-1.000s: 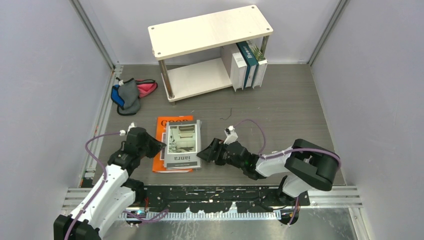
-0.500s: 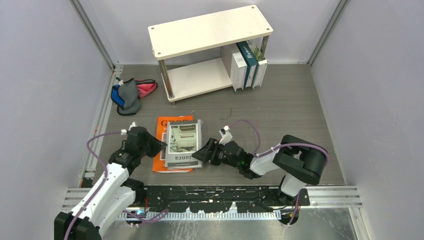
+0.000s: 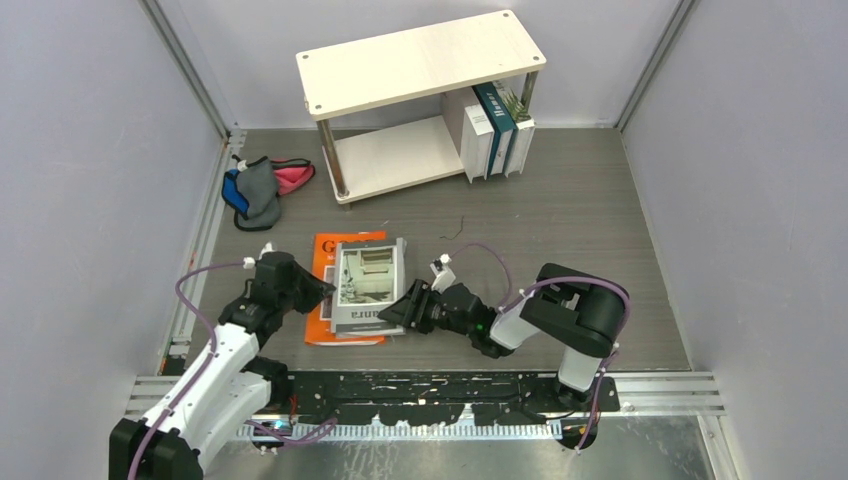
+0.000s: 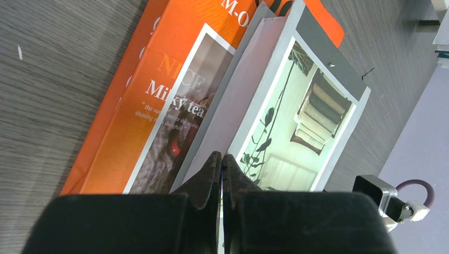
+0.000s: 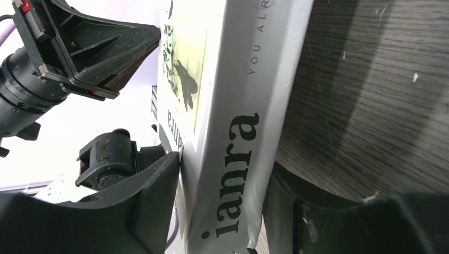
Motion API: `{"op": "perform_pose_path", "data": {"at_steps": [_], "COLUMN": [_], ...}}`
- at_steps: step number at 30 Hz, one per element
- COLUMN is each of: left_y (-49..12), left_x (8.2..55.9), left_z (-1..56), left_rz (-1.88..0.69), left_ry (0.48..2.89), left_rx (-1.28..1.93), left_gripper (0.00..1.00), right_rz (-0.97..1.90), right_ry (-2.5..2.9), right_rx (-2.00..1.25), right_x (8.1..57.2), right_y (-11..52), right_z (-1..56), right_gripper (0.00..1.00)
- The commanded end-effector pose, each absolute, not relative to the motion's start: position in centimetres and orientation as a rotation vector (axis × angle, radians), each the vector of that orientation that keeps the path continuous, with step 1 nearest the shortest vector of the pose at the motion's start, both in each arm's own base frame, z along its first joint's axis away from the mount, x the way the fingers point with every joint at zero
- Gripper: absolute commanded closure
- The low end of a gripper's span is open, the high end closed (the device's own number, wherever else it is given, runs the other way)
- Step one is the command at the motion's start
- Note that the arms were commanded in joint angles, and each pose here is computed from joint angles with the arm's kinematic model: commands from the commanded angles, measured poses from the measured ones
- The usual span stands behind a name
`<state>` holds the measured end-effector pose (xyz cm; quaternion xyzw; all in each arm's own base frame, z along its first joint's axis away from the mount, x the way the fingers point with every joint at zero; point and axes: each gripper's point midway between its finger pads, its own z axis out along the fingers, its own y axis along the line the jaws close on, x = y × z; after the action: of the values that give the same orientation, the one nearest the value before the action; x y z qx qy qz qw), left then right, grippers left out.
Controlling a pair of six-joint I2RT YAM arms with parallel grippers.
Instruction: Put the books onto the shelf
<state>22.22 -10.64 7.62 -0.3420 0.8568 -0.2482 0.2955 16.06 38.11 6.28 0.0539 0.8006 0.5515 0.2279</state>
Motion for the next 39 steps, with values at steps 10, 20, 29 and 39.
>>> {"op": "perform_pose_path", "data": {"at_steps": [10, 20, 29, 39], "left_y": [-10.5, -10.3, -10.4, -9.7], "left_x": [22.1, 22.7, 22.7, 22.5], "left_z": [7.7, 9.4, 10.6, 11.1], "left_rz": [-0.65, -0.673, -0.7, -0.661], "left_ry": [2.287, 2.224, 2.191, 2.171], "left_rx": [-0.924, -0.941, -0.94, -0.932], "left_gripper": [0.91, 0.83, 0.81, 0.8], "right_rz": [1.457, 1.308, 1.025, 0.777], "right_ry": [2.1, 2.108, 2.171, 2.214], "right_rx": [-0.042, -0.194, -0.303, -0.327], "right_x": [16.5, 16.7, 18.1, 20.9], "right_y": [38.4, 37.4, 34.8, 30.8], "right_z": [12.4, 15.7, 17.6, 19.7], "right_gripper": [0.53, 0.53, 0.54, 0.54]}}
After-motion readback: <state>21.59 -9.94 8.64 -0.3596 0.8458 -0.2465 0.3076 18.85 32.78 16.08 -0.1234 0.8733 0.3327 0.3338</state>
